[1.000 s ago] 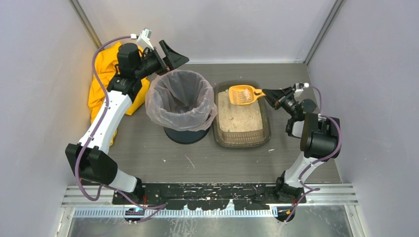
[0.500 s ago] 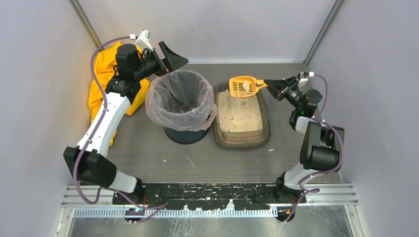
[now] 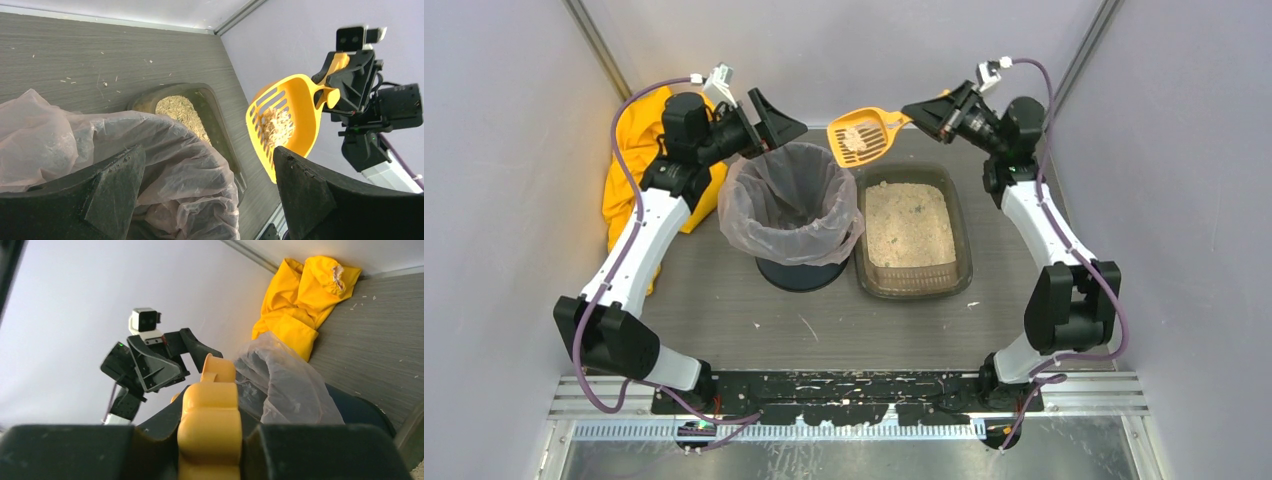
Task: Clean the litter box
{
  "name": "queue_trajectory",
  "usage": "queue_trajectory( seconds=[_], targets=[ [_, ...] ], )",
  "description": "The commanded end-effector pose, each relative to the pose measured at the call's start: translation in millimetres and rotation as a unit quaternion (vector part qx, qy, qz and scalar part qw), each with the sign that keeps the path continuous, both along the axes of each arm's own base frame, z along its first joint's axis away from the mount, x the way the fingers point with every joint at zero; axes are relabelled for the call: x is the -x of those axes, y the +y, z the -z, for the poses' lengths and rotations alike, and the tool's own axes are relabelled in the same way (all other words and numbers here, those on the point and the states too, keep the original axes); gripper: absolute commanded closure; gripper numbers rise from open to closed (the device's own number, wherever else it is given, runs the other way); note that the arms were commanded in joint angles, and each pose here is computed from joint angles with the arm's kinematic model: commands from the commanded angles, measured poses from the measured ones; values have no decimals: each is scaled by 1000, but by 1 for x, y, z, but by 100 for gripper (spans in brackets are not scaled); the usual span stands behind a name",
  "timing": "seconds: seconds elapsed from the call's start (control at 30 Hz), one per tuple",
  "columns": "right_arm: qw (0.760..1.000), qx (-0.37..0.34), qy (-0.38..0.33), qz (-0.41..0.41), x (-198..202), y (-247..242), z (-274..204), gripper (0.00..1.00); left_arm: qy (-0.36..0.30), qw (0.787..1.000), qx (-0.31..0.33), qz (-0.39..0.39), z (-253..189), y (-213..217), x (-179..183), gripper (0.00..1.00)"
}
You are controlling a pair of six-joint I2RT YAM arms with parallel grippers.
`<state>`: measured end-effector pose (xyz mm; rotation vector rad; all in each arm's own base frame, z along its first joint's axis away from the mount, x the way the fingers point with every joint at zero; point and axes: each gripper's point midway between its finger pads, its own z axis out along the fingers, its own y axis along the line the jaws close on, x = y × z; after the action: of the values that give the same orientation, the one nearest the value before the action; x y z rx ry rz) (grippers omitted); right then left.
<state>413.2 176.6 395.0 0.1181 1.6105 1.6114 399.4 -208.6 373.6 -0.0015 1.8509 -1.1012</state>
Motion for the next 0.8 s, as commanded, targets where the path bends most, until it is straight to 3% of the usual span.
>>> queue_trajectory(
  seconds=[0.0, 0.23, 0.53, 0.77],
  targets=[
    [998, 53, -7, -25, -7, 39, -5, 99, -52, 999, -2, 3, -29, 3, 15, 2],
    [988, 146, -1, -54, -14, 83, 12, 99, -63, 996, -53, -18, -34, 16, 19, 1],
    [935, 349, -58, -35, -2, 106, 24, 99, -84, 992, -85, -40, -45, 25, 16, 2],
    [917, 378, -120, -36, 14, 126, -5, 99, -80, 993, -81, -36, -41, 22, 12, 2]
  ],
)
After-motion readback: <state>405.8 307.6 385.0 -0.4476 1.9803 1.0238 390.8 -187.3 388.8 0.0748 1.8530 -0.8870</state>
